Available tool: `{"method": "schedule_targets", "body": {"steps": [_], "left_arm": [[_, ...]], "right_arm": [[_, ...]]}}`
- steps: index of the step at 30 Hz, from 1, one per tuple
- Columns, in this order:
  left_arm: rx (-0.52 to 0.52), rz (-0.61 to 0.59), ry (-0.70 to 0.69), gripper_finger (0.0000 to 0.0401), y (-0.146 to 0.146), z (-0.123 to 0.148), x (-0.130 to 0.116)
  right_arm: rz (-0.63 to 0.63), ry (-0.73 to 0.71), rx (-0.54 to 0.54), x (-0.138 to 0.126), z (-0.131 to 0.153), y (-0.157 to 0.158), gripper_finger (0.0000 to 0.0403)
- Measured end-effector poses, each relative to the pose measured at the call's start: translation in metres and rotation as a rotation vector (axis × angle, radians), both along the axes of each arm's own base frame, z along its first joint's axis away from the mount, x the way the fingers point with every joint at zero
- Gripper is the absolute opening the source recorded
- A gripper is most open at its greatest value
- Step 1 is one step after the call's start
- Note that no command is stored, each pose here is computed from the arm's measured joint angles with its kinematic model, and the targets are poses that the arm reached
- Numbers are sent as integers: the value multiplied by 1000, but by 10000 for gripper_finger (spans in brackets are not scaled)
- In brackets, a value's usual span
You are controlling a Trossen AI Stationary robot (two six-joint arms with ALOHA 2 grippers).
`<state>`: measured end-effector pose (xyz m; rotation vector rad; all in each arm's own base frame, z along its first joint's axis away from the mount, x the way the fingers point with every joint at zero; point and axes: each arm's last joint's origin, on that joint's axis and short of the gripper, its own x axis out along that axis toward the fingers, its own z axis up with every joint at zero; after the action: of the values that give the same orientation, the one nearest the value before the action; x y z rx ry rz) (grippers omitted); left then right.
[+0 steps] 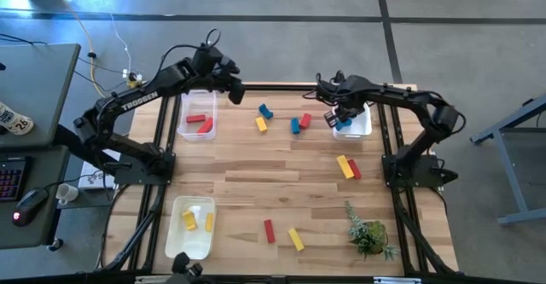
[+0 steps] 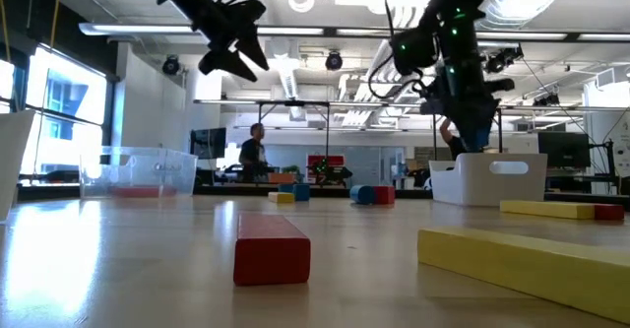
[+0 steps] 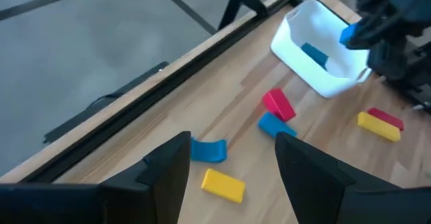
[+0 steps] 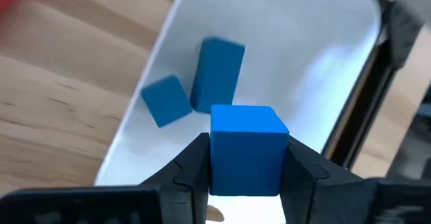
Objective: Sort & place blocks by color
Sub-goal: Put the blue block into the top white bin
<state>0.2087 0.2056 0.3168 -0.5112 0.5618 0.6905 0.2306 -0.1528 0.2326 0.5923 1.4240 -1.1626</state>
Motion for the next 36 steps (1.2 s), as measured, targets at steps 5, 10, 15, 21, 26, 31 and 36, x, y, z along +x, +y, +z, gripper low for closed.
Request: {"method": "schedule_targets", "body": {"steps": [5, 10, 15, 21, 26, 31, 36], "left_arm": [[-70, 3, 22, 202, 3, -18, 16], [-136, 6, 55, 202, 7, -38, 31], [-214, 19, 90, 202, 8, -60, 45], [-369, 128, 90, 202, 8, -86, 60], [-452, 182, 106, 202, 6, -105, 71], [-463, 169, 132, 202, 3, -116, 79], [-400, 221, 181, 202, 3, -125, 84]], "right_arm": [[-15, 28, 65, -14, -15, -5, 107], [4, 20, 66, -18, -19, -11, 129], [39, -5, 50, -16, -19, -16, 170], [84, -22, 37, -13, -19, -18, 174], [98, -36, 26, -12, -19, -20, 175], [106, -51, 13, -10, -18, -21, 176], [106, -65, 7, -9, -18, -22, 176]]}}
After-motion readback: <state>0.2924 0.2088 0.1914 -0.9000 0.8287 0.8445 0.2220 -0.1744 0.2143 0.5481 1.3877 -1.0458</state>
